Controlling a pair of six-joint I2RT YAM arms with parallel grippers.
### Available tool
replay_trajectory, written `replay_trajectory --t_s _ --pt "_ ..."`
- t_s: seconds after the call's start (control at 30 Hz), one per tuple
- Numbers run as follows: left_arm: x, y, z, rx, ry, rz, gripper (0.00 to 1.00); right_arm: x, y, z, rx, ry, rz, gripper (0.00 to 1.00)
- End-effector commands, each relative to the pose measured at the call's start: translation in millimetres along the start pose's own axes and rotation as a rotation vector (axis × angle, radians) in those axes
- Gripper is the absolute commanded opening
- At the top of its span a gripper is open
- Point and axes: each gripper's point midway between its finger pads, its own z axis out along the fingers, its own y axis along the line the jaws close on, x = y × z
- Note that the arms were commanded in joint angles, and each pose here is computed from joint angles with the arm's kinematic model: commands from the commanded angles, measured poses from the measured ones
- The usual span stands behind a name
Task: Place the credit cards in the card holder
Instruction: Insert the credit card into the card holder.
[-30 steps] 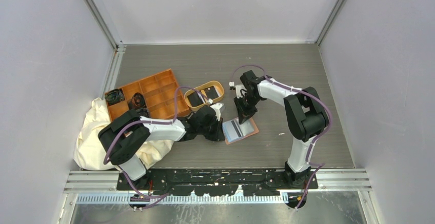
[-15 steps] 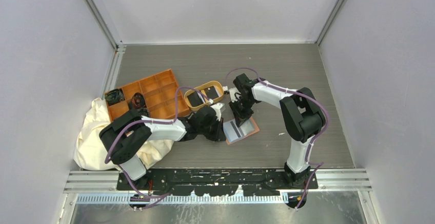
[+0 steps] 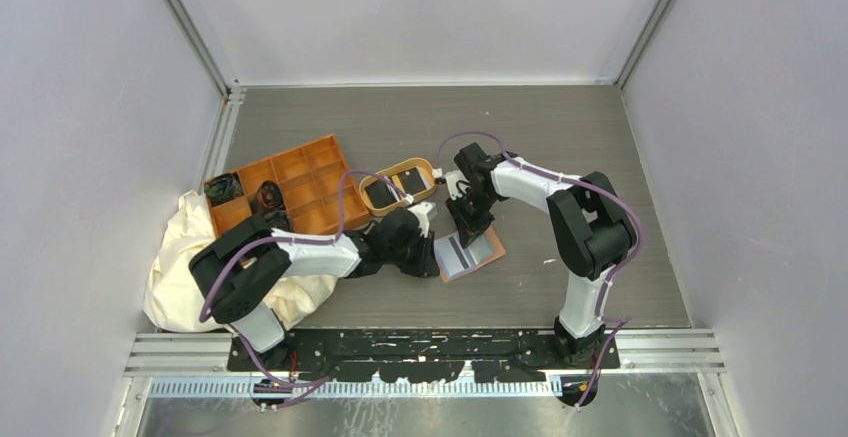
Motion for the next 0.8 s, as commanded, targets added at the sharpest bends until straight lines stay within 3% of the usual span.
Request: replay_trajectory --t_s 0.0,0.3,0.47,0.53,0.77 --pt "-20.1 -10.7 -19.5 0.031 -0.104 0.041 0.16 -22.4 4.5 -39.1 -0.004 -0.13 -0.065 0.11" --pt "-44.9 -28.7 -62.4 0.11 -0.29 0.083 0.21 -21.7 31.8 -60.3 -0.206 -0.182 -0.125 0.21" --pt "-55.6 -40.7 -81.4 0.209 -0.425 0.066 0.54 -18.0 27.7 -41.9 -0.224 -0.126 -0.074 0.23" --pt "-56.7 -37.5 -81.7 0.22 -0.455 0.034 0.63 -17.2 22.1 -35.3 -0.205 -0.106 -0.052 0.22" --pt "-52.2 -28.1 -65.6 0.248 -0.428 -0.095 0.62 -18.7 20.9 -36.8 -0.198 -0.111 -0.053 0.23"
